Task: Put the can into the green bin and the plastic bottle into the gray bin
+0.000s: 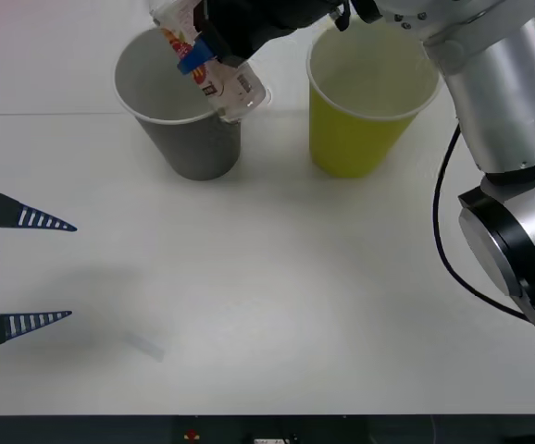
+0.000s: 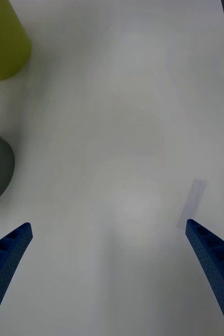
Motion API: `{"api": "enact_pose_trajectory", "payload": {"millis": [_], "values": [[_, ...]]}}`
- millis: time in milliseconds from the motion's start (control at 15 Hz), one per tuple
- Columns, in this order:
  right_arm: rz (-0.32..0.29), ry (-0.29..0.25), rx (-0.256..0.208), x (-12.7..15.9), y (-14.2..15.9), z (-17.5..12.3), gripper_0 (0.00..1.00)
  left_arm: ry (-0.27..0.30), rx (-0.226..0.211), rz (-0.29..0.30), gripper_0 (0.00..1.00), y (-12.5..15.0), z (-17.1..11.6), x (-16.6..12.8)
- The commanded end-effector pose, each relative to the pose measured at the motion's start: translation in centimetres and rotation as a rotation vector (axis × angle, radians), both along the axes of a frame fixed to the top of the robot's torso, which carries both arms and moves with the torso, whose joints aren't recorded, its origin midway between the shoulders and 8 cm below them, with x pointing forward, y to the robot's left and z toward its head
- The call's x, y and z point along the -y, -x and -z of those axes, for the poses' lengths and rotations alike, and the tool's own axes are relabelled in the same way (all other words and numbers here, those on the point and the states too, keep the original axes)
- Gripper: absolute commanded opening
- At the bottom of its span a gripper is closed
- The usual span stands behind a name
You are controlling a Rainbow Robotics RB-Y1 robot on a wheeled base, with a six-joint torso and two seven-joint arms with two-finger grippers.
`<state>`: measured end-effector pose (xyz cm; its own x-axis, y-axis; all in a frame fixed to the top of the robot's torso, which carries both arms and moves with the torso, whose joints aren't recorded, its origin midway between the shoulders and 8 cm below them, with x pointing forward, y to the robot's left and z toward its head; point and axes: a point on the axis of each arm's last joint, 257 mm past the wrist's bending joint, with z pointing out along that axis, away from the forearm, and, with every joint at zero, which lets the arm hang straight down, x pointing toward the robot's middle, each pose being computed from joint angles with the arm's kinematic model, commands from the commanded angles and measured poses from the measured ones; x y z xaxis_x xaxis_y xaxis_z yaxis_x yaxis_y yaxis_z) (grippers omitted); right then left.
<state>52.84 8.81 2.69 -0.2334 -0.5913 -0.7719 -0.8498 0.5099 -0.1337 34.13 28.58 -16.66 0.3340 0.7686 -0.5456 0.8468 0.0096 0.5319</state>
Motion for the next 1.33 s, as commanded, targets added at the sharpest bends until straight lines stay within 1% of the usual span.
{"api": "enact_pose_trajectory", "payload": {"millis": [67, 400, 600, 867, 1000, 1067, 1133, 1200, 1267, 1333], "values": [[0.015, -0.001, 0.012, -1.9, -1.3, 0.1, 0.0, 0.0, 0.0, 0.0, 1.0, 0.0, 0.0, 0.0], [0.017, -0.024, 0.038, -4.7, -3.1, 0.6, 0.0, 0.0, 0.0, 0.0, 1.0, 0.0, 0.0, 0.0], [0.03, -0.042, 0.072, -5.8, -4.3, 1.2, 0.0, 0.0, 0.0, 0.0, 1.0, 0.0, 0.0, 0.0], [0.053, -0.067, 0.127, -6.2, -6.4, 1.8, 0.0, 0.0, 0.0, 0.0, 1.0, 0.0, 0.0, 0.0], [0.055, -0.074, 0.136, -6.2, -6.8, 1.8, 0.02, 0.0, 0.0, 0.0, 1.0, 0.0, 0.0, 0.0], [0.056, -0.074, 0.136, -6.2, -6.9, 1.8, 0.08, 0.0, 0.0, 0.0, 1.0, 0.0, 0.0, 0.0], [0.054, -0.077, 0.147, -6.2, -6.9, 1.6, 0.33, 0.0, 0.0, 0.0, 1.0, 0.0, 0.0, 0.0], [0.048, -0.076, 0.162, -6.3, -7.1, 1.4, 0.74, 0.0, 0.0, 0.0, 1.0, 0.0, 0.0, 0.0], [0.041, -0.077, 0.167, -6.4, -7.0, 1.3, 1.0, 0.0, 0.0, 0.0, 1.0, 0.0, 0.0, 0.0], [0.031, -0.082, 0.161, -6.6, -6.8, 1.4, 1.0, 0.0, 0.0, 0.0, 1.0, 0.0, 0.0, 0.0]]}}
